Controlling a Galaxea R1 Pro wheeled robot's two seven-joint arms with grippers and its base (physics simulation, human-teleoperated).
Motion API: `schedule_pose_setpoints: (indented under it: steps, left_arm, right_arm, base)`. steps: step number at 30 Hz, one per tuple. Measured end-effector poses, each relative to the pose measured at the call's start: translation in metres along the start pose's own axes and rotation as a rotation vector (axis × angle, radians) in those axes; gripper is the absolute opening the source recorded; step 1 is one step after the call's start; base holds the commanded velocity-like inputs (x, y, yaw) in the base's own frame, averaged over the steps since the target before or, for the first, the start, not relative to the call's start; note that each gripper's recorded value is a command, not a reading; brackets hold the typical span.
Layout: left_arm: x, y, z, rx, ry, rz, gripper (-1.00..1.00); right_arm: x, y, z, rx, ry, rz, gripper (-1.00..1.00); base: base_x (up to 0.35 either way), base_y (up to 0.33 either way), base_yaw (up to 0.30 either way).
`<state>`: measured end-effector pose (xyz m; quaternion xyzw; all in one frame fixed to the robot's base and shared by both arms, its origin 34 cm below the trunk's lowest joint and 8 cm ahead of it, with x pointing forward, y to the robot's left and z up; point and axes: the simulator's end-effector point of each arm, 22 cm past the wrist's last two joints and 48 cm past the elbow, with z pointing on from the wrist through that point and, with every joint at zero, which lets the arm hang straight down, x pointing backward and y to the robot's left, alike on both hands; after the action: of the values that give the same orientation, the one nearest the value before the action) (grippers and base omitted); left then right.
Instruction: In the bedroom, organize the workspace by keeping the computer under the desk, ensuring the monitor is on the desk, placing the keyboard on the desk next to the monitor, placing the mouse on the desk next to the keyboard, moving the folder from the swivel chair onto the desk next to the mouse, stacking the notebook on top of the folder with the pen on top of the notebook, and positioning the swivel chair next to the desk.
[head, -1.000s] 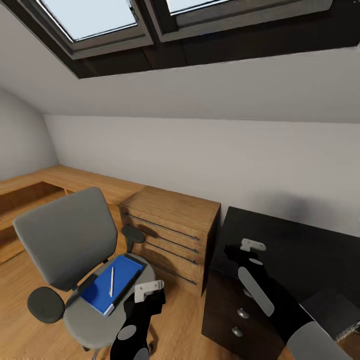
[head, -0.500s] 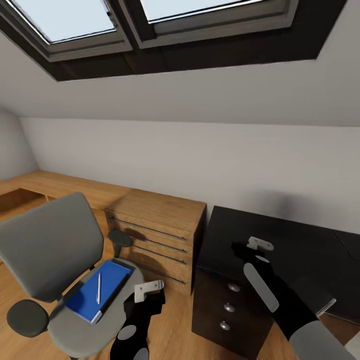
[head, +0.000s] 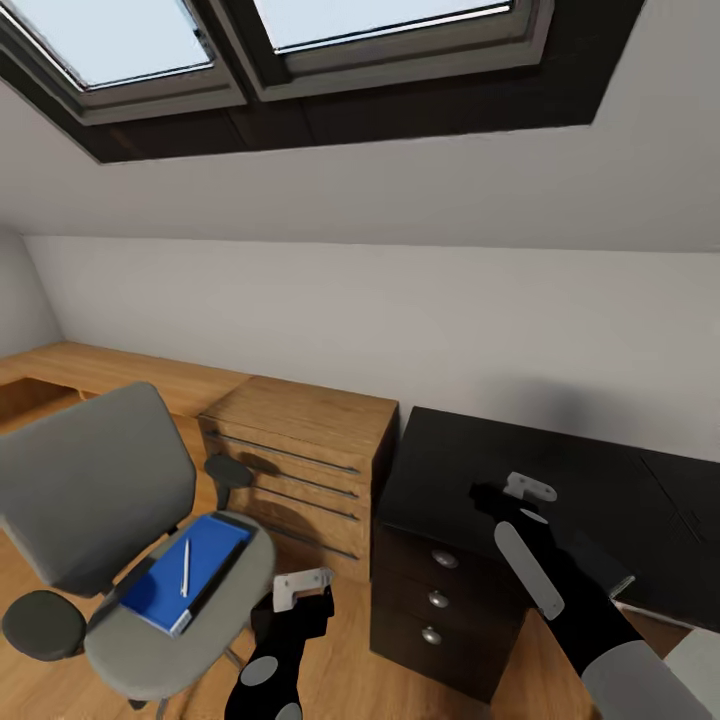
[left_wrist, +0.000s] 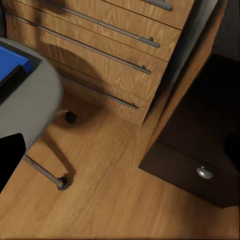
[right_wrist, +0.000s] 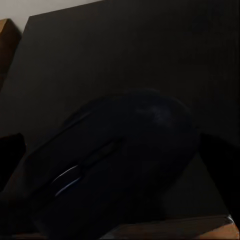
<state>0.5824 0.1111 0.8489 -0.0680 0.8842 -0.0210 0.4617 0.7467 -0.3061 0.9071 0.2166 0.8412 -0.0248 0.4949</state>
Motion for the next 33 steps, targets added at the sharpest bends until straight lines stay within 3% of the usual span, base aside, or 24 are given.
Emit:
schedule_pose_setpoints:
  steps: [14, 21, 33]
  left_arm:
    - [0.001, 0.000, 0.000, -0.001, 0.003, 0.000, 1.00]
    - [0.001, 0.001, 0.000, -0.003, 0.002, 0.002, 1.00]
    - [-0.001, 0.002, 0.000, -0.004, -0.005, 0.001, 1.00]
  right_arm:
    - [-0.011, -0.022, 0.004, 0.038, -0.008, 0.058, -1.00]
    - [-0.021, -0.050, 0.008, 0.085, -0.014, 0.131, -1.00]
    - [-0.036, -0.089, 0.013, 0.138, -0.034, 0.140, -1.00]
  base:
    - [-0.222, -0.233, -0.225]
    - [-0.046, -0.098, -0.272]
    - [-0.003, -0.006, -0.273]
